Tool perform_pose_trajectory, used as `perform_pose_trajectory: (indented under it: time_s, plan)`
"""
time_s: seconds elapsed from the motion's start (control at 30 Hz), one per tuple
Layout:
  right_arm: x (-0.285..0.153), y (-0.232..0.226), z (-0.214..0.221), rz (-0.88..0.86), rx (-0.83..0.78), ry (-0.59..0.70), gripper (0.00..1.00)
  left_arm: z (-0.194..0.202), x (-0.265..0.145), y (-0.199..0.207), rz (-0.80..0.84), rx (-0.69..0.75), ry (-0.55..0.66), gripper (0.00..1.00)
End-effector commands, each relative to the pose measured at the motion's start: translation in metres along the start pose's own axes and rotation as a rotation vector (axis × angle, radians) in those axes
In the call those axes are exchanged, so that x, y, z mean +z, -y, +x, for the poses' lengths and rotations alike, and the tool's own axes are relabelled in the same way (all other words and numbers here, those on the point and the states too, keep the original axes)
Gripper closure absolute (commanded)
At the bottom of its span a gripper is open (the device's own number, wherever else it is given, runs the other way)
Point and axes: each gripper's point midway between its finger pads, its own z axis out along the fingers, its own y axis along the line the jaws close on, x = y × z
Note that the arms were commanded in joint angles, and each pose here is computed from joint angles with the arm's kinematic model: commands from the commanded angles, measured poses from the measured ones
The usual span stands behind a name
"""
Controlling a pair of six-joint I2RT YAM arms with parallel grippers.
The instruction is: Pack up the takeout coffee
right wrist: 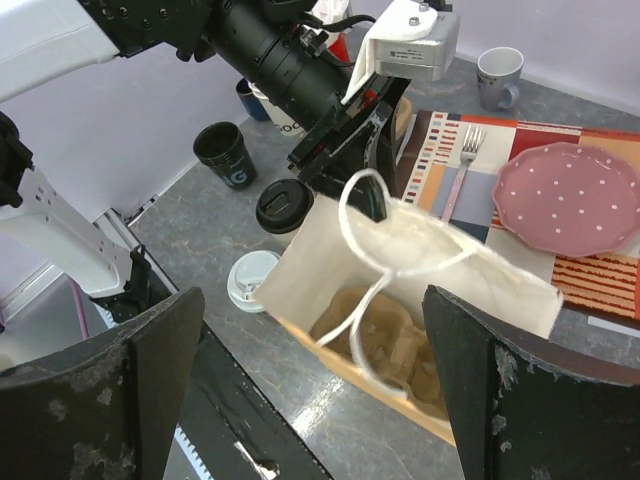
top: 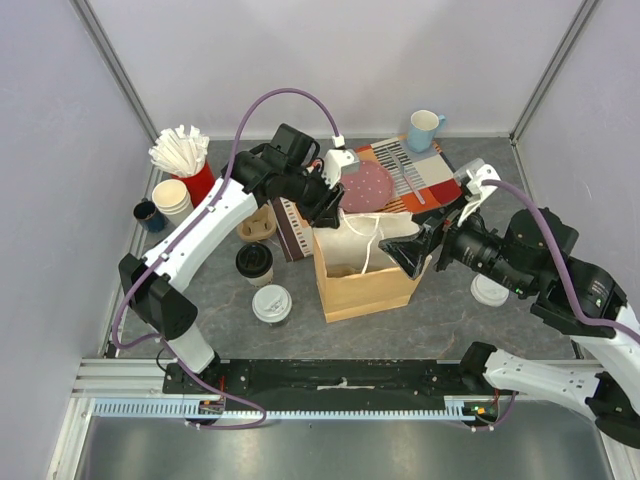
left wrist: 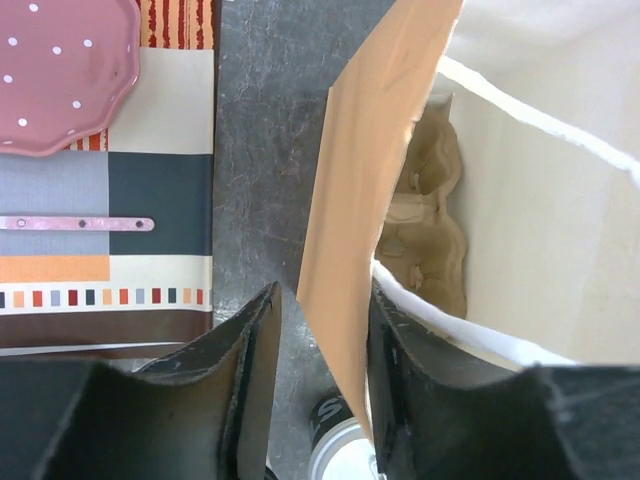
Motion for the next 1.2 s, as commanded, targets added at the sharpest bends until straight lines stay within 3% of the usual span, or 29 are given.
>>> perform_pose_trajectory:
  time_s: [0.0,0.23,0.37,0.8,1.17]
  plan:
    - [0.014,-0.003,0.001,-0.015,-0.02,0.0,0.02,-0.018,-0.016,0.007,-0.001,0.062,0.048,0.5]
    - [0.023,-0.006,0.008,-0.035,-0.037,-0.033,0.02,-0.03,-0.03,0.007,-0.032,0.09,0.071,0.24]
    - [0.028,-0.007,0.01,-0.042,-0.047,-0.041,0.02,-0.036,-0.039,0.008,-0.046,0.104,0.082,0.01]
    - [0.033,-0.01,0.014,-0.067,-0.069,-0.05,0.02,-0.045,-0.07,0.01,-0.109,0.13,0.097,0.0]
    - [0.035,-0.014,0.017,-0.101,-0.112,-0.057,0.02,-0.054,-0.121,0.024,-0.173,0.144,0.157,0.0]
